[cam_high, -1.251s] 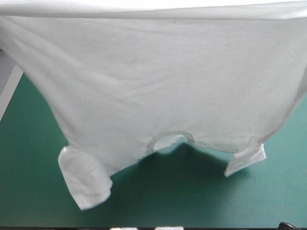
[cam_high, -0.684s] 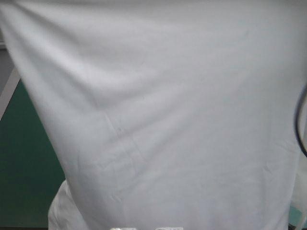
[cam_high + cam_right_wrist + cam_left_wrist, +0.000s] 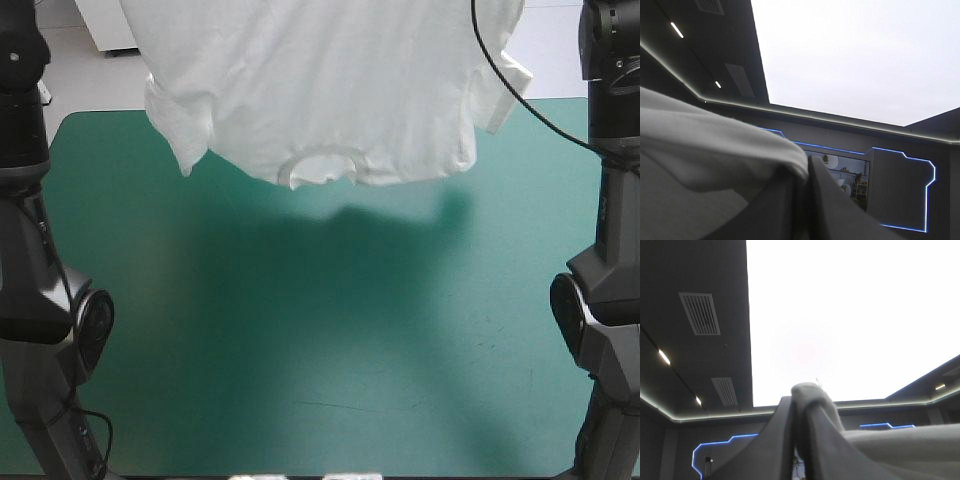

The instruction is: Fold the cloth

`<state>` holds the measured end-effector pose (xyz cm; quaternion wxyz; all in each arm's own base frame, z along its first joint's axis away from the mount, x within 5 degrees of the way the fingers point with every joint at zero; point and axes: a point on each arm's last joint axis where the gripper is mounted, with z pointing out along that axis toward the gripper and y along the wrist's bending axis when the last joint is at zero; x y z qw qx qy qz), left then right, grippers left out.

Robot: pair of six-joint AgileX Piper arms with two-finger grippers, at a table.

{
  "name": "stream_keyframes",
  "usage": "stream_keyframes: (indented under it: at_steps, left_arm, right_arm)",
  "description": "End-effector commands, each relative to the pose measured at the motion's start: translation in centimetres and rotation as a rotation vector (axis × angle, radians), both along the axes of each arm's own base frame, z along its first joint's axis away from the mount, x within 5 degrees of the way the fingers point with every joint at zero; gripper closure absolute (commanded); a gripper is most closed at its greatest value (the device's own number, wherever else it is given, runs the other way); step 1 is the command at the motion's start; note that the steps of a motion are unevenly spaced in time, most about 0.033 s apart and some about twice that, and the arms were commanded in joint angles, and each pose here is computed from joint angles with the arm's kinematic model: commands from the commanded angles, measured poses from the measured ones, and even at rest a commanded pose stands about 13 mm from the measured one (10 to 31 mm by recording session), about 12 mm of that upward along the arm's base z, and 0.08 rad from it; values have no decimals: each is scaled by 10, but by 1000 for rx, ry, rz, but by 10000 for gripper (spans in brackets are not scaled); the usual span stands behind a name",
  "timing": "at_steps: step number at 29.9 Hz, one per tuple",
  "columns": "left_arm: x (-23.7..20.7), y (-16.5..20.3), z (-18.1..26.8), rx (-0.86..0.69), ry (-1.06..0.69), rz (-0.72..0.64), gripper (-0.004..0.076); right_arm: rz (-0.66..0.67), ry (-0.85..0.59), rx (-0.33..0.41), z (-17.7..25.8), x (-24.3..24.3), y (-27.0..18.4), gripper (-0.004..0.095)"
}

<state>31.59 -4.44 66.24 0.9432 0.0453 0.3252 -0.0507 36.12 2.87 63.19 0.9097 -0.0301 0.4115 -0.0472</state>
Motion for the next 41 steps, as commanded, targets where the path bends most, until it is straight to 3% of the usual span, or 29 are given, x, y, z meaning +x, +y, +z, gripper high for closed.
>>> stream_keyframes:
  at_steps: [1,4,7,10,14,19,23,28,35,41]
  left_arm:
    - [-23,13,14,-47,-163,75,733]
    - [12,4,-7,19,-1,38,733]
    - [49,-6,-35,104,180,19,733]
    - [80,-12,-66,175,364,-22,733]
    - [107,-24,-111,293,690,-127,733]
    - [114,-33,-155,405,1049,-248,733]
    - [108,-32,-176,439,1283,-282,733]
    - [103,-28,-170,285,1330,-281,733]
    - [77,-27,-156,224,1399,-309,733]
    - [41,-45,-167,221,1514,-579,733]
  right_arm:
    - [-59,-131,1,22,-29,-29,925]
    - [-75,-76,-9,10,-12,-29,925]
    - [-29,159,59,-21,23,-30,925]
    - [25,401,15,-62,61,-22,925]
    - [88,689,-96,-111,92,-13,925]
    - [123,915,-154,-148,105,-10,925]
    - [191,1045,-153,-165,101,-5,925]
    - [214,1141,-200,-174,85,-6,925]
    - [197,1184,-156,-157,35,-31,925]
    - [182,1266,-135,-165,-3,-39,925]
